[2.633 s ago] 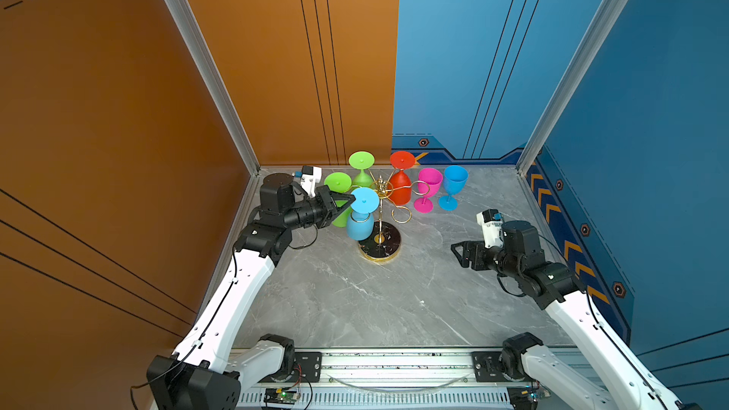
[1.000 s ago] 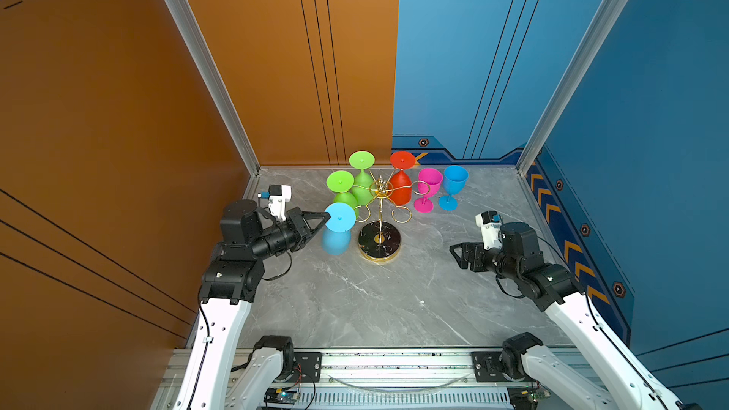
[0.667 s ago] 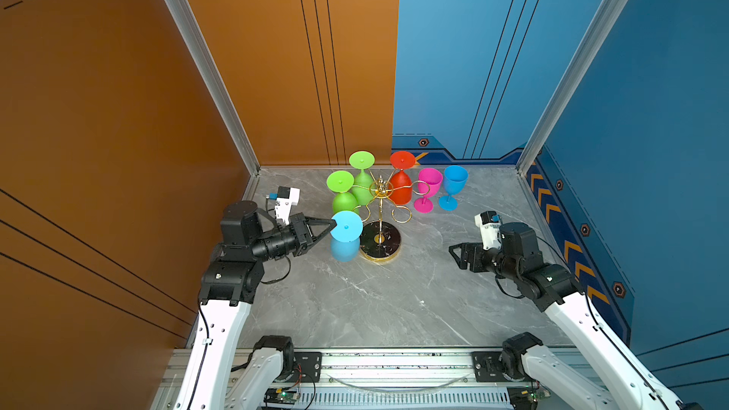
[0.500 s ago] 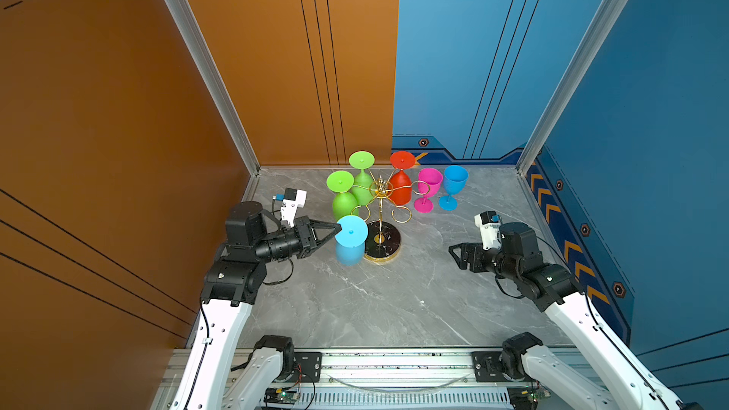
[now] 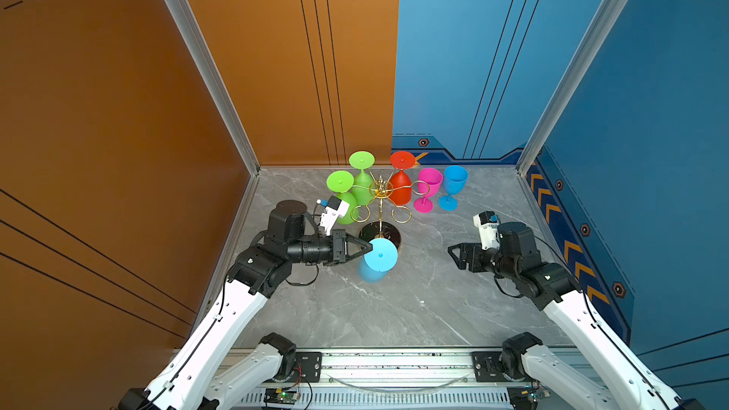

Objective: Take the wine glass off the wine glass rack
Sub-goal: 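Pull the cyan glass off the rack toward the robot with the left gripper, then swing the cyan glass bowl-up with the left gripper while the right arm moves inward, then hold the cyan glass foot with the left gripper while the right reaches its bowl, then close the right gripper on the cyan bowl rim while the left gripper opens, then carry the cyan glass toward the magenta glass with the right gripper while the left withdraws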

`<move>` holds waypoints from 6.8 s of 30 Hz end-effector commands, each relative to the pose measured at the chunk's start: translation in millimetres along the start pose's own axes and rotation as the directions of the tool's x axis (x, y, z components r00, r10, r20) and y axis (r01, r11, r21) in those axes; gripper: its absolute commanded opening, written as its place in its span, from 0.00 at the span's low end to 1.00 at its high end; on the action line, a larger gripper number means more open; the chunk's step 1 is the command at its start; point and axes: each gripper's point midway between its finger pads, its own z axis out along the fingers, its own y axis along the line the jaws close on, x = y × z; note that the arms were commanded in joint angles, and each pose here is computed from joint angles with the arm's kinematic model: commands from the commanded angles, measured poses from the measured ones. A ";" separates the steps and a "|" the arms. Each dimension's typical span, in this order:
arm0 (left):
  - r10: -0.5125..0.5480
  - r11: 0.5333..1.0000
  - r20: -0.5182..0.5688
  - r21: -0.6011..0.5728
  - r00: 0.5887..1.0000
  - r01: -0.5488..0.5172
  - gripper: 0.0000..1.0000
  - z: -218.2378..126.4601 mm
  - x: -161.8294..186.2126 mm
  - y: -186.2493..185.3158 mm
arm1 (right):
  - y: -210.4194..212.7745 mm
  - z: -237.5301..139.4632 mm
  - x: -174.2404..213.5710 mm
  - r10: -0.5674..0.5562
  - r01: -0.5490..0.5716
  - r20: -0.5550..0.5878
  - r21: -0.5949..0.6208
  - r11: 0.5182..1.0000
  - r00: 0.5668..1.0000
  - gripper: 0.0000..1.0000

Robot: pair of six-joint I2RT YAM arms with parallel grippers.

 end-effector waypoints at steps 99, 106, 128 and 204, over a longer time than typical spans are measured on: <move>0.662 -0.520 -0.595 0.073 -0.456 -0.851 0.00 88.6 114.3 96.9 | 79.7 -11.7 -33.9 -0.104 0.079 -0.137 -0.172 0.982 0.985 0.84; 0.591 -0.620 -0.618 0.064 -0.519 -0.782 0.00 94.0 112.5 97.3 | 81.9 -11.2 -36.5 -0.086 0.061 -0.128 -0.185 0.981 0.988 0.83; 0.428 -0.785 -0.670 0.058 -0.607 -0.617 0.00 102.2 105.9 100.5 | 92.8 -7.4 -47.7 -0.014 -0.022 -0.134 -0.263 0.964 0.991 0.75; 0.752 -0.572 -0.584 -0.346 -0.307 -0.744 0.77 92.5 91.8 76.1 | 35.7 -8.4 -67.2 -0.021 0.020 -0.100 -0.014 1.000 0.995 0.00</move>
